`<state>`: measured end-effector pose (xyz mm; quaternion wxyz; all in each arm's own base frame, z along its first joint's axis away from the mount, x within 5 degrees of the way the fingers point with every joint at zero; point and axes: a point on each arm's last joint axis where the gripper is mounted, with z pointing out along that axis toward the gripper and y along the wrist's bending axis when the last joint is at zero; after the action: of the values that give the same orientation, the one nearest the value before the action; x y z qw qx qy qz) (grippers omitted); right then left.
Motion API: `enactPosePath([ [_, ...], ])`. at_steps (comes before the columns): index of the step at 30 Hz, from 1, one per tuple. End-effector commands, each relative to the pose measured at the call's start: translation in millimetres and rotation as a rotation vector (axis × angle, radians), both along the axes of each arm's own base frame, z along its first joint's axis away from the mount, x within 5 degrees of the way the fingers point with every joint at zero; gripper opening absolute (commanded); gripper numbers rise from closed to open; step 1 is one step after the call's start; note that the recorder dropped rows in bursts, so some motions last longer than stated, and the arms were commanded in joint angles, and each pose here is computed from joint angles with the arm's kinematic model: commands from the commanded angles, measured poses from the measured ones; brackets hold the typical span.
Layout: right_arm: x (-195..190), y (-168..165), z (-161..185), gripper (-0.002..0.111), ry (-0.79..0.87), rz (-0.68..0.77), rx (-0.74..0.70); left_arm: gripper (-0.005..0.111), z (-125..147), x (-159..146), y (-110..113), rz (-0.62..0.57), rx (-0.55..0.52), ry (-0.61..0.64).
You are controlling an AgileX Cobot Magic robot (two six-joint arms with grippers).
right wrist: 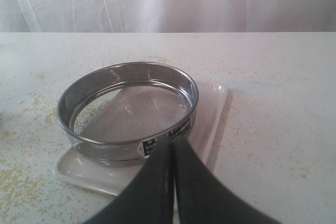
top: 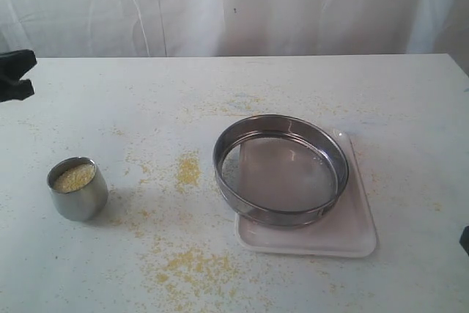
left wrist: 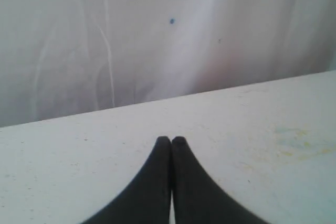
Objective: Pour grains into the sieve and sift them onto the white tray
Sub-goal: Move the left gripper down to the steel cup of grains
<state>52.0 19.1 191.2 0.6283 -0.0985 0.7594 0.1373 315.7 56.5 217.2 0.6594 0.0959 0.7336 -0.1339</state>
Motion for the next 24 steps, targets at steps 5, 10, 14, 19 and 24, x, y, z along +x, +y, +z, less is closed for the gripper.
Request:
enactPosePath([
  [5, 0, 0, -1, 0.0, -0.004, -0.006, 0.003, 0.0, -17, -33, 24, -0.271, 0.345, 0.063],
  [10, 0, 0, -1, 0.0, -0.004, -0.006, 0.003, 0.013, -24, -40, 21, -0.361, 0.439, 0.081],
  [14, 0, 0, -1, 0.0, -0.004, -0.006, 0.003, 0.089, -40, -45, 10, -0.32, 0.127, 0.431],
  [19, 0, 0, -1, 0.0, -0.004, -0.006, 0.003, 0.105, -38, -44, 9, -0.317, 0.094, 0.42],
  [24, 0, 0, -1, 0.0, -0.004, -0.006, 0.003, 0.105, -32, -43, -2, -0.396, 0.098, 0.342],
])
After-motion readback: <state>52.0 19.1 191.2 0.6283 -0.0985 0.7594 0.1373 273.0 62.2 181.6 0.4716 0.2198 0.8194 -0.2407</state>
